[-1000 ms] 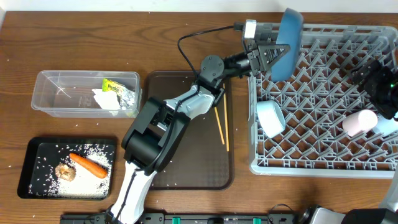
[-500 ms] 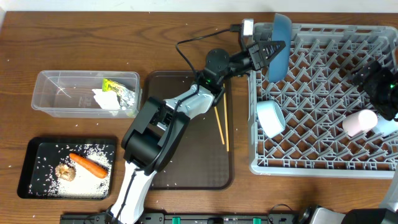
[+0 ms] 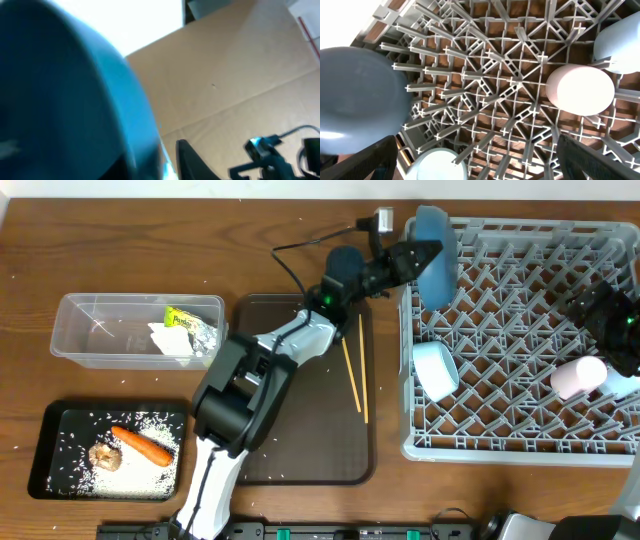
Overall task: Sort waste into correct bins and load items into the dishwasher rack
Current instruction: 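Carry the blue plate right and stand it upright in the rack, then release the plate and pull the left arm back to the left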
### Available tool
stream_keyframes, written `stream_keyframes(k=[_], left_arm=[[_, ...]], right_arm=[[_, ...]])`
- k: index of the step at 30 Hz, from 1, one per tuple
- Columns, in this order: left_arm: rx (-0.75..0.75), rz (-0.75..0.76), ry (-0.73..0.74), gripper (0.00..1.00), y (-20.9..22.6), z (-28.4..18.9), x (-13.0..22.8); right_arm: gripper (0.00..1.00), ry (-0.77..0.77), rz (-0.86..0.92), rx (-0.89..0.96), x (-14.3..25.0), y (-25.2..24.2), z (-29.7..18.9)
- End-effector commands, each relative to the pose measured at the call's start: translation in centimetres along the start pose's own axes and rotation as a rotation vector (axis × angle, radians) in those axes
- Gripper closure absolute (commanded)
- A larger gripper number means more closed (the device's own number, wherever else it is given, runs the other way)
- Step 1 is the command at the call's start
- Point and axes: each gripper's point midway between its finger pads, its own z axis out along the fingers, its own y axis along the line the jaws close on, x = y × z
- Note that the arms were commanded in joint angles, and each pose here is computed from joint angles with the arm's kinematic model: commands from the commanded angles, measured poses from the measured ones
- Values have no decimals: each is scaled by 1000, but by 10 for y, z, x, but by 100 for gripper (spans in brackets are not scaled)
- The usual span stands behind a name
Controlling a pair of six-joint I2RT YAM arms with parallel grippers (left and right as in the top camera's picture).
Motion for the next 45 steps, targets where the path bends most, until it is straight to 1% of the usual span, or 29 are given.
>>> stream_keyframes(k=[1,2,5,6,7,9,13,17,21,33,38,40,42,43,45], left_arm=[[-7,11,-4,44,5,-3,-10],[-17,6,-4,36,8,-4,-11],[-42,28,13,26,16,-6,-10],[-47,43,24,18,18,-7,-8],[-52,60,37,14,20,-7,-7],[-72,74,58,11,26,-9,-4],[-137,61,89,2,46,-16,-2],[-205,44,121,2,66,-26,-1],[-224,19,158,2,76,-37,-1],[-154,14,204,2,64,-64,-27],[-135,14,217,2,56,-83,-44],[-180,19,215,2,61,-95,-53],[-257,38,202,2,65,-111,-63],[-322,49,186,2,68,-122,-70],[-469,98,167,2,69,-146,-79]], right_arm=[[6,-6,-4,10,-2,-4,-1],[5,-6,-4,11,-2,-4,-1],[6,-4,-3,11,-2,-4,-1],[6,-3,-3,12,-2,-4,-1],[6,-2,-3,12,-1,-5,-1],[6,-1,-2,13,-1,-5,-1],[6,-1,-3,13,-1,-5,-1],[6,-1,-3,12,-1,-5,-1],[5,-2,-3,12,-1,-5,-1],[5,-5,-4,11,-2,-4,-1],[5,-5,-4,10,-2,-4,-1],[5,-3,-9,7,-2,-3,-1],[6,3,-54,-12,0,1,-1],[7,3,-66,-14,0,1,-1],[5,8,-83,-20,2,4,0]])
